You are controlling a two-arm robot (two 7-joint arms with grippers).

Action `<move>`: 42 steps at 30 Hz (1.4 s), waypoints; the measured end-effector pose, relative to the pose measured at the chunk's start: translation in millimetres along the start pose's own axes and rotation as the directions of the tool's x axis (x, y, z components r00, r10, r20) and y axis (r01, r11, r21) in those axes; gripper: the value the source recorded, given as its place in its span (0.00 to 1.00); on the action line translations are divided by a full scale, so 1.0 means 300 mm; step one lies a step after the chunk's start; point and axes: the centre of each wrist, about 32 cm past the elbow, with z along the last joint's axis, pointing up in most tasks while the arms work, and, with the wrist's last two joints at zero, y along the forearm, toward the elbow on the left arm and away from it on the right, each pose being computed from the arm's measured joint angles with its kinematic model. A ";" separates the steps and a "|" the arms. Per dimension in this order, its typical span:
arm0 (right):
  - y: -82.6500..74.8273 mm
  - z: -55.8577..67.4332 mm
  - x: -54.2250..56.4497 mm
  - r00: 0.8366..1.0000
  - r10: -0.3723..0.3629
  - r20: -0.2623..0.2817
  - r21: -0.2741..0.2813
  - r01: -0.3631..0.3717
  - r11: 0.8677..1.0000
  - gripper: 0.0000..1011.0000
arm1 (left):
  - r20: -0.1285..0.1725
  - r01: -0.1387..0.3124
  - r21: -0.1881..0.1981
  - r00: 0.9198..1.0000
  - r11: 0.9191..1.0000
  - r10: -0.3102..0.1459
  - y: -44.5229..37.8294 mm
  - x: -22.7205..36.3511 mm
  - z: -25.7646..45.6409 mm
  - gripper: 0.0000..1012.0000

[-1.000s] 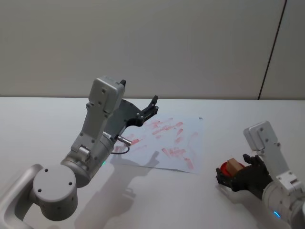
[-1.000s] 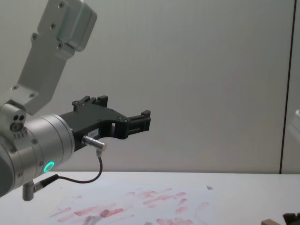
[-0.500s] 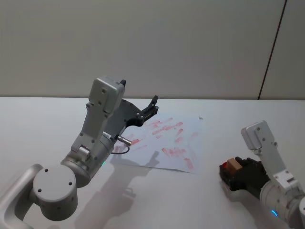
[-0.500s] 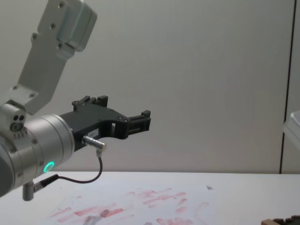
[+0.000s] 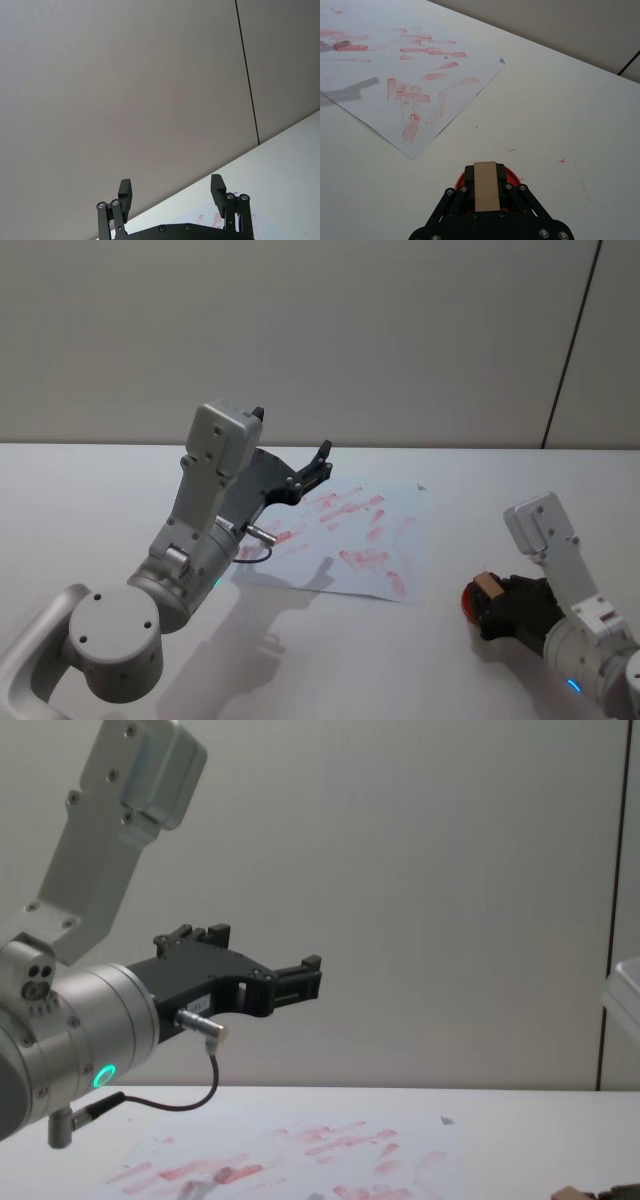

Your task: Use the one hand to pick up the stamp and affix it onto the A4 paper.

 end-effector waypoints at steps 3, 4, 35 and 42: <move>0.000 0.000 0.000 1.000 0.000 0.000 0.002 0.000 1.000 0.22 | 0.000 0.000 0.000 1.000 1.000 0.000 0.000 0.000 0.000 0.99; 0.000 0.001 0.000 1.000 0.000 0.001 0.004 0.000 1.000 0.22 | 0.000 0.000 0.000 1.000 1.000 0.000 0.000 0.000 0.000 0.99; 0.119 0.224 -0.070 0.994 0.112 -0.009 0.311 -0.104 0.945 0.22 | 0.000 0.000 0.000 1.000 1.000 0.000 0.000 0.000 0.000 0.99; 0.177 0.249 -0.105 0.988 0.150 0.047 0.284 -0.157 0.946 0.22 | 0.000 0.000 0.000 1.000 1.000 0.000 0.000 0.000 0.000 0.99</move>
